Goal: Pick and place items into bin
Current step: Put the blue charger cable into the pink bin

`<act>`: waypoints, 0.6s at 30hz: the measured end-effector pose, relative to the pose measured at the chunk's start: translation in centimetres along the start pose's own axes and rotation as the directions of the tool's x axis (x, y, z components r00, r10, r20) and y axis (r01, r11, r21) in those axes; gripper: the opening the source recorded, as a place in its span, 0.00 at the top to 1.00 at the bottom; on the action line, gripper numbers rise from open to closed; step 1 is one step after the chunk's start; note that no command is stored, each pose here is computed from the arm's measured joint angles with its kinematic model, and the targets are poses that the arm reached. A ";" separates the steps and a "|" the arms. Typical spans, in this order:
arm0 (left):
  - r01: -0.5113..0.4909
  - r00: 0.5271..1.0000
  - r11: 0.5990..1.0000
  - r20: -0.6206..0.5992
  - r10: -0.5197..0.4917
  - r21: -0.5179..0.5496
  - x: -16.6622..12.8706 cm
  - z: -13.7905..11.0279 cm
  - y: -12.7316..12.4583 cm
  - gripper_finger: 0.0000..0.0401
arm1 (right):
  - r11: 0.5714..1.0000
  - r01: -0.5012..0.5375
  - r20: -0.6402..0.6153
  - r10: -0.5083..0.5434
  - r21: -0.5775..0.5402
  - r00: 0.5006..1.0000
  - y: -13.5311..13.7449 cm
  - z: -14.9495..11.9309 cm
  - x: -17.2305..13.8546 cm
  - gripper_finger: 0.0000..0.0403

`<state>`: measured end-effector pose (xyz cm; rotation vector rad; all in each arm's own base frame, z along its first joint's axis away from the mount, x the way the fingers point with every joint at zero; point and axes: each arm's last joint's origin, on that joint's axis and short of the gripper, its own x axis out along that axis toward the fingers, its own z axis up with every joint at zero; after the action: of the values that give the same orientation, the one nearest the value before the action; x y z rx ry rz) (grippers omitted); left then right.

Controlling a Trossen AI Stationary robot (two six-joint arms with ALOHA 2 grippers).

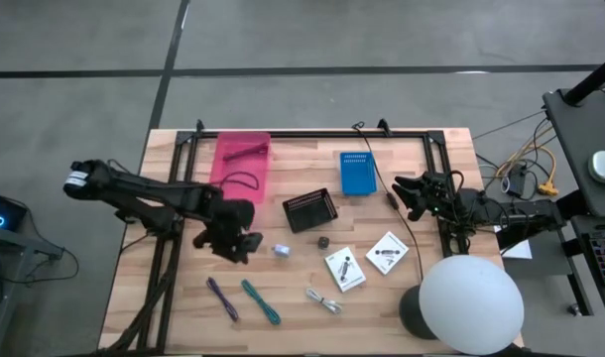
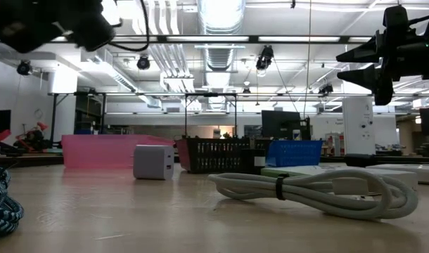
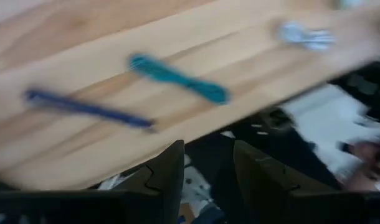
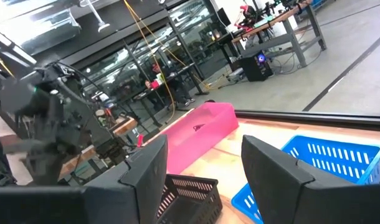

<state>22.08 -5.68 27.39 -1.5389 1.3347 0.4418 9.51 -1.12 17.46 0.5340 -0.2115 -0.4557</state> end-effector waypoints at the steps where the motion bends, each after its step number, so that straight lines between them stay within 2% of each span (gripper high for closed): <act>1: -0.042 0.999 0.999 -0.006 0.041 -0.027 0.4 -0.2 0.2 0.69 | 1.000 0.000 0.000 0.000 0.000 1.000 0.0 0.0 0.0 0.52; 7: -0.245 0.969 0.962 -0.026 0.244 -0.119 3.0 -1.3 1.2 0.69 | 1.000 0.000 0.000 0.000 0.000 1.000 0.0 0.0 0.0 0.52; 18: -0.420 0.906 0.897 0.000 0.424 -0.141 7.7 -2.1 1.6 0.69 | 1.000 0.000 0.000 0.000 0.000 1.000 0.0 0.0 0.0 0.52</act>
<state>22.48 -11.28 21.45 -1.3389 1.6479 0.8423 9.51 -1.12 17.47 0.5341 -0.2118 -0.4559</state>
